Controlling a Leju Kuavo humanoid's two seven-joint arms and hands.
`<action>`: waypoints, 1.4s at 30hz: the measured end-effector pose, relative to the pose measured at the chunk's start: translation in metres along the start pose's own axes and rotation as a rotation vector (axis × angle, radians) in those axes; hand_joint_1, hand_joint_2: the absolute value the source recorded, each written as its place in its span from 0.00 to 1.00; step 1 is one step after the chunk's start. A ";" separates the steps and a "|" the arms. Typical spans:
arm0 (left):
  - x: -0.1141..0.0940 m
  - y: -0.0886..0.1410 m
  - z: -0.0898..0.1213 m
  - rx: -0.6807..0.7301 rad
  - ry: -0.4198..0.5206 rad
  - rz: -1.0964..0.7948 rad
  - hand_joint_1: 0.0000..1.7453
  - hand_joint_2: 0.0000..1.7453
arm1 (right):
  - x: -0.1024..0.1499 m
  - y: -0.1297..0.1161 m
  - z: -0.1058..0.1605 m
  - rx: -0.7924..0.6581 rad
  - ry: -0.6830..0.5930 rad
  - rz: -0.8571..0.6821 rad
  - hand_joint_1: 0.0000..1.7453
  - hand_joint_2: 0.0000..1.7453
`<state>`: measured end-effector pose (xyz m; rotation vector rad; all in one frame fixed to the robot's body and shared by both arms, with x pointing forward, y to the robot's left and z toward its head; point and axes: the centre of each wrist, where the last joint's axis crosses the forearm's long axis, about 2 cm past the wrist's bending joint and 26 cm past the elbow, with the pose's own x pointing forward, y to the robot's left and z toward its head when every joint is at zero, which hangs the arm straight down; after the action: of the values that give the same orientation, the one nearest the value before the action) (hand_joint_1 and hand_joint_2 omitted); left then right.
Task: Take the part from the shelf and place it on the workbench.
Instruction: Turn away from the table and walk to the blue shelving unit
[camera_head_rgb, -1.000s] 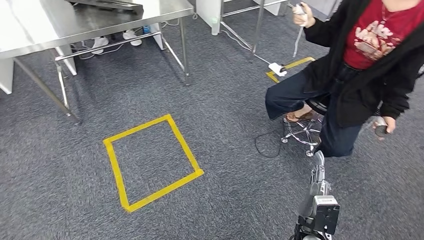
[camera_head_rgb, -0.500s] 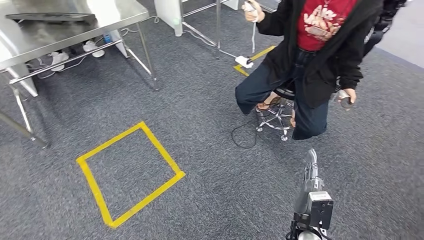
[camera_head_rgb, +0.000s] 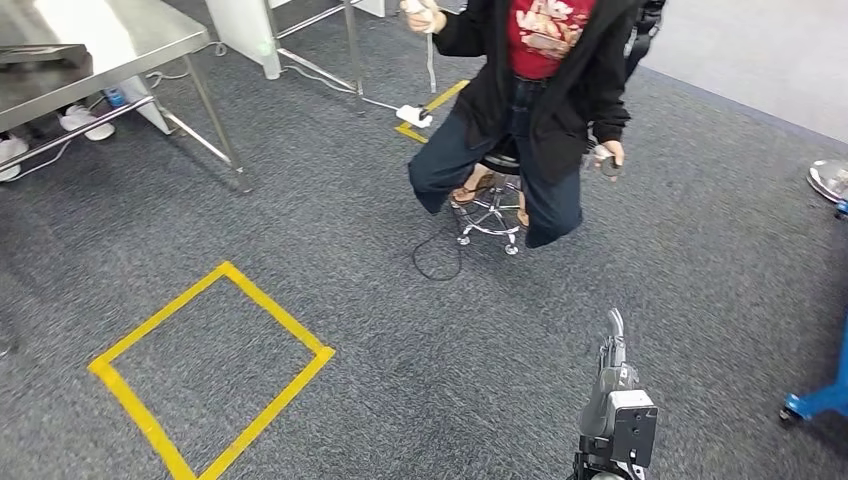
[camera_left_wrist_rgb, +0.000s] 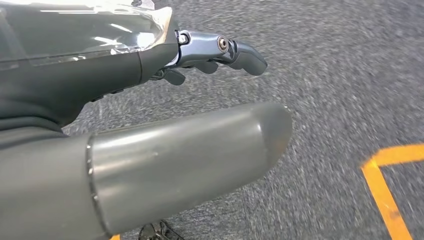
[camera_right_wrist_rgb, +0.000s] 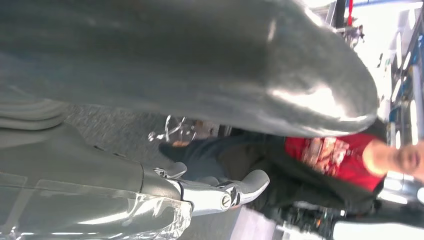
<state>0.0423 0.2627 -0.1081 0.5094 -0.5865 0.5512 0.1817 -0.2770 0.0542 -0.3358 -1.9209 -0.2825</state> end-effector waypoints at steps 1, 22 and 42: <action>0.000 0.000 0.000 -0.001 0.000 0.000 0.00 0.00 | 0.000 0.000 0.001 0.000 0.001 0.001 0.00 0.00; 0.003 0.002 -0.004 -0.020 -0.016 -0.023 0.00 0.00 | 0.007 -0.009 0.015 -0.014 0.026 0.015 0.00 0.00; 0.002 0.004 -0.004 -0.026 -0.032 -0.041 0.00 0.00 | 0.010 -0.019 0.022 -0.010 0.025 0.019 0.00 0.00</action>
<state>0.0431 0.2683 -0.1084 0.5047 -0.6116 0.4971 0.1521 -0.2861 0.0550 -0.3549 -1.8910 -0.2826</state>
